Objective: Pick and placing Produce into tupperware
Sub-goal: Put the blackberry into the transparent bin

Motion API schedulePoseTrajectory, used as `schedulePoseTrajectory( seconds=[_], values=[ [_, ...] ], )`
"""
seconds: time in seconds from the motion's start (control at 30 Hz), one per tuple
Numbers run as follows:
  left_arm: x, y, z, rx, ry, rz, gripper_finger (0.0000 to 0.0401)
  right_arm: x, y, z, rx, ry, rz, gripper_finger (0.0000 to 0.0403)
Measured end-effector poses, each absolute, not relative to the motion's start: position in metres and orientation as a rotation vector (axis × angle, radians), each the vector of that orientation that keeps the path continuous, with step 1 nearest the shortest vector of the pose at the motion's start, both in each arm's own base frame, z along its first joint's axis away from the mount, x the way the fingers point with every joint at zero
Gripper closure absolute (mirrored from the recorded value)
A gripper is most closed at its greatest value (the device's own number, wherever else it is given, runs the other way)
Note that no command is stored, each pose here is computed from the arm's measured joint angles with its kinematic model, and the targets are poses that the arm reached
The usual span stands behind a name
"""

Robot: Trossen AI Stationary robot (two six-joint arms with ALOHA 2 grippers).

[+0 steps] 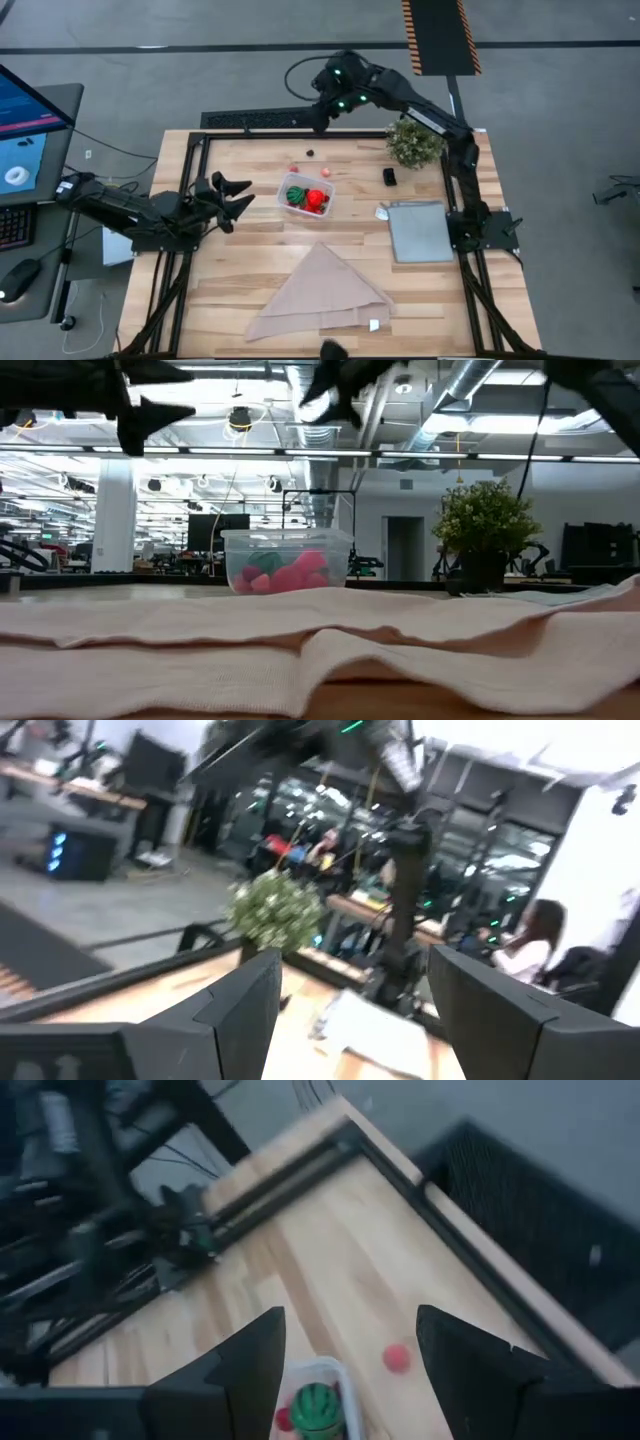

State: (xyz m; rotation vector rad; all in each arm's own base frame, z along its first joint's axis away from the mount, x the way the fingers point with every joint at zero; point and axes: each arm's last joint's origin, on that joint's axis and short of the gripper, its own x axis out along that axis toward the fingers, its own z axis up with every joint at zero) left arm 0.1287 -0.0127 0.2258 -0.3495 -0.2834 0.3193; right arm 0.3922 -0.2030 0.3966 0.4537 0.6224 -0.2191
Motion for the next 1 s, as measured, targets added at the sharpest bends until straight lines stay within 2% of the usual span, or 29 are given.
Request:
schedulePoseTrajectory(
  seconds=[0.13,0.3,0.47,0.63,0.83,1.0],
  values=[
    [0.133,-0.004,0.224,-0.385,-0.213,0.367,0.0160,0.383,-0.161,0.431,0.333,0.565,-0.177,0.0155],
    [0.141,0.006,0.236,-0.378,-0.151,0.359,0.0160,0.384,-0.113,0.448,0.256,0.547,-0.137,0.0155],
    [0.152,0.020,0.251,-0.382,-0.095,0.377,0.0160,0.386,-0.077,0.444,0.168,0.628,-0.191,0.0155],
    [0.166,0.044,0.255,-0.402,0.008,0.468,0.0160,0.382,-0.080,0.439,0.146,0.690,-0.317,0.0155],
    [0.182,0.082,0.254,-0.481,0.078,0.524,0.0160,0.384,-0.062,0.438,0.121,0.712,-0.258,0.0155],
    [0.189,0.104,0.245,-0.532,0.147,0.504,0.0160,0.386,-0.030,0.445,-0.001,0.678,-0.132,0.0155]
  ],
)
